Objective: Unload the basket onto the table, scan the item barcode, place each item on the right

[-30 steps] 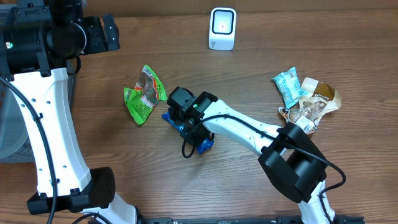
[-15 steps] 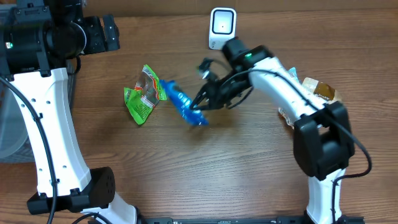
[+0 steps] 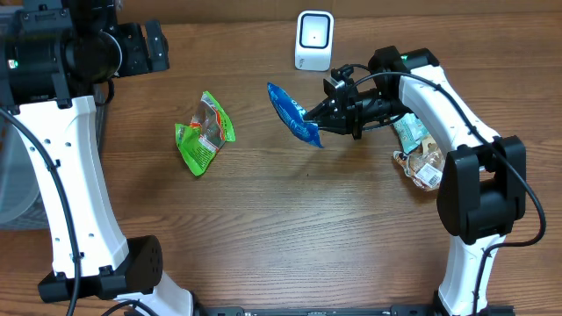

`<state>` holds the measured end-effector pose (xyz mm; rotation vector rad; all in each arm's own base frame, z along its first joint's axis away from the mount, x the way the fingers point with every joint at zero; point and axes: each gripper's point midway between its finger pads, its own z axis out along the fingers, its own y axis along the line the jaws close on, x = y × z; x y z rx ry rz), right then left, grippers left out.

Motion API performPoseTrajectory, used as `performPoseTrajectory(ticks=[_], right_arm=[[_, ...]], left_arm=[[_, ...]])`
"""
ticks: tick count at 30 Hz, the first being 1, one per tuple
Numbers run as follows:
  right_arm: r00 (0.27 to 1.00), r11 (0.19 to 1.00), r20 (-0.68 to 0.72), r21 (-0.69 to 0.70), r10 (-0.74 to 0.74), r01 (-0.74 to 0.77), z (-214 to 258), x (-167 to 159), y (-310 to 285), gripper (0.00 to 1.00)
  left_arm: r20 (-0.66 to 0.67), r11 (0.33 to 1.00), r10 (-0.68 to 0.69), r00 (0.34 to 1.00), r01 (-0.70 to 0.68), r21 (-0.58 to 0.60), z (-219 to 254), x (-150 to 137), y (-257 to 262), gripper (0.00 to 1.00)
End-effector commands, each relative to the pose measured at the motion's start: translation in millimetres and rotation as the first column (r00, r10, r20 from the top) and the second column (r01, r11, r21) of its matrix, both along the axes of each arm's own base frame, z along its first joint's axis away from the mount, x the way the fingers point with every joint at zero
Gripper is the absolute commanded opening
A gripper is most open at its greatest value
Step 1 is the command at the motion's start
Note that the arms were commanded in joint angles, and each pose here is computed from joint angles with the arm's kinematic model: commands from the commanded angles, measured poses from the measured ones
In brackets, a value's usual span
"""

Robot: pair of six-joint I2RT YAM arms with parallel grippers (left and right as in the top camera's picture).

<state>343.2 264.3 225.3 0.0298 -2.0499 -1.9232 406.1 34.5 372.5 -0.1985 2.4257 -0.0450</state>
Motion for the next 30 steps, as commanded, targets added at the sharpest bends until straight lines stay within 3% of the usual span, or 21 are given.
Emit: performPoseTrajectory(ticks=[1,8,13,16,18,22,25,30], right_arm=[[0.999,1.000,0.039,0.008,0.010,-0.010,8,0,4,0.04],[0.982,0.956,0.076,-0.254,0.173,-0.148,-37,-38,31,0.04],[0.975,0.914,0.080,-0.371,0.207,-0.163,-56,-42,24,0.25],[0.953,0.754,0.145,-0.647,0.264,-0.111,-103,-28,-7,0.32],[0.943,0.659,0.155,-0.748,0.293,-0.082,-119,-23,-20,0.33],[0.918,0.541,0.180,-0.840,0.354,-0.044,-131,-24,-15,0.36],[0.933,0.370,0.212,-0.924,0.290,0.095,-145,-23,8,0.44],[0.903,0.266,0.344,-0.923,0.255,0.277,-156,-29,57,0.59]], left_arm=[[-0.004,1.000,0.009,1.000,-0.009,-0.005,-2,2,1,1.00],[-0.004,1.000,0.009,1.000,-0.009,-0.005,-2,2,1,1.00],[-0.004,1.000,0.009,1.000,-0.009,-0.005,-2,2,1,1.00],[-0.004,1.000,0.009,1.000,-0.009,-0.005,-2,2,1,1.00],[-0.004,1.000,0.009,1.000,-0.009,-0.005,-2,2,1,1.00],[-0.004,1.000,0.009,1.000,-0.009,-0.005,-2,2,1,1.00],[-0.004,1.000,0.009,1.000,-0.009,-0.005,-2,2,1,1.00],[-0.004,1.000,0.009,1.000,-0.009,-0.005,-2,2,1,1.00]])
